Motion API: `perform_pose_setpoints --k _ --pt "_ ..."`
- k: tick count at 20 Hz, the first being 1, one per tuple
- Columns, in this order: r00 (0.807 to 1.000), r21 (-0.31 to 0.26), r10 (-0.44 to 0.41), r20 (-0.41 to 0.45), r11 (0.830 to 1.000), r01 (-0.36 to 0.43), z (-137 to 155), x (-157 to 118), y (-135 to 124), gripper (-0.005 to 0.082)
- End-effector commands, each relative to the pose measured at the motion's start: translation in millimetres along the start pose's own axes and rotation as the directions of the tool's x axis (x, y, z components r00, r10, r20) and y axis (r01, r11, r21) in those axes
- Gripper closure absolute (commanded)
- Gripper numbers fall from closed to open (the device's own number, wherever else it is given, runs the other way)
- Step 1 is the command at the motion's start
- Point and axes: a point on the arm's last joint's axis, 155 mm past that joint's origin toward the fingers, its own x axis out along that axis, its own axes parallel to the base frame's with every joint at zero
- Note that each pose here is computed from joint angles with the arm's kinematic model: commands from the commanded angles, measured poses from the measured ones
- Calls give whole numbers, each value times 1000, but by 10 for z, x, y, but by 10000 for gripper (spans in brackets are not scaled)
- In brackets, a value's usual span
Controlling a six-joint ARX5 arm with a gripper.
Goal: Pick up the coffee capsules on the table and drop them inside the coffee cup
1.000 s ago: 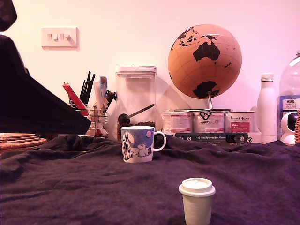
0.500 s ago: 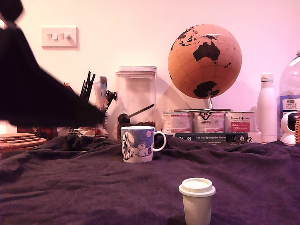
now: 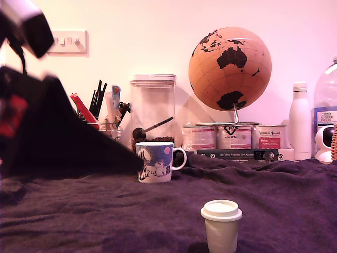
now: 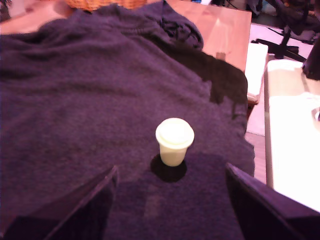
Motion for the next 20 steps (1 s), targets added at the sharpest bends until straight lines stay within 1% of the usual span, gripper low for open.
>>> perform_pose_setpoints --k 1,5,9,11,14,16,20 --pt "1000 3 -19 -12 1000 19 -89 29 -50 148" --pt "1000 14 -31 -2 999 31 -70 77 -72 148" --pt "1000 9 -30 -5 999 30 -71 97 -65 148" --pt "999 2 -41 -19 999 41 -90 142 -80 148" --pt "996 -11 -58 -63 998 57 -134 243 -106 148" --pt "995 -11 -67 -70 998 67 -127 288 -123 148" --pt "989 -49 -73 -129 997 67 -184 379 -99 148"
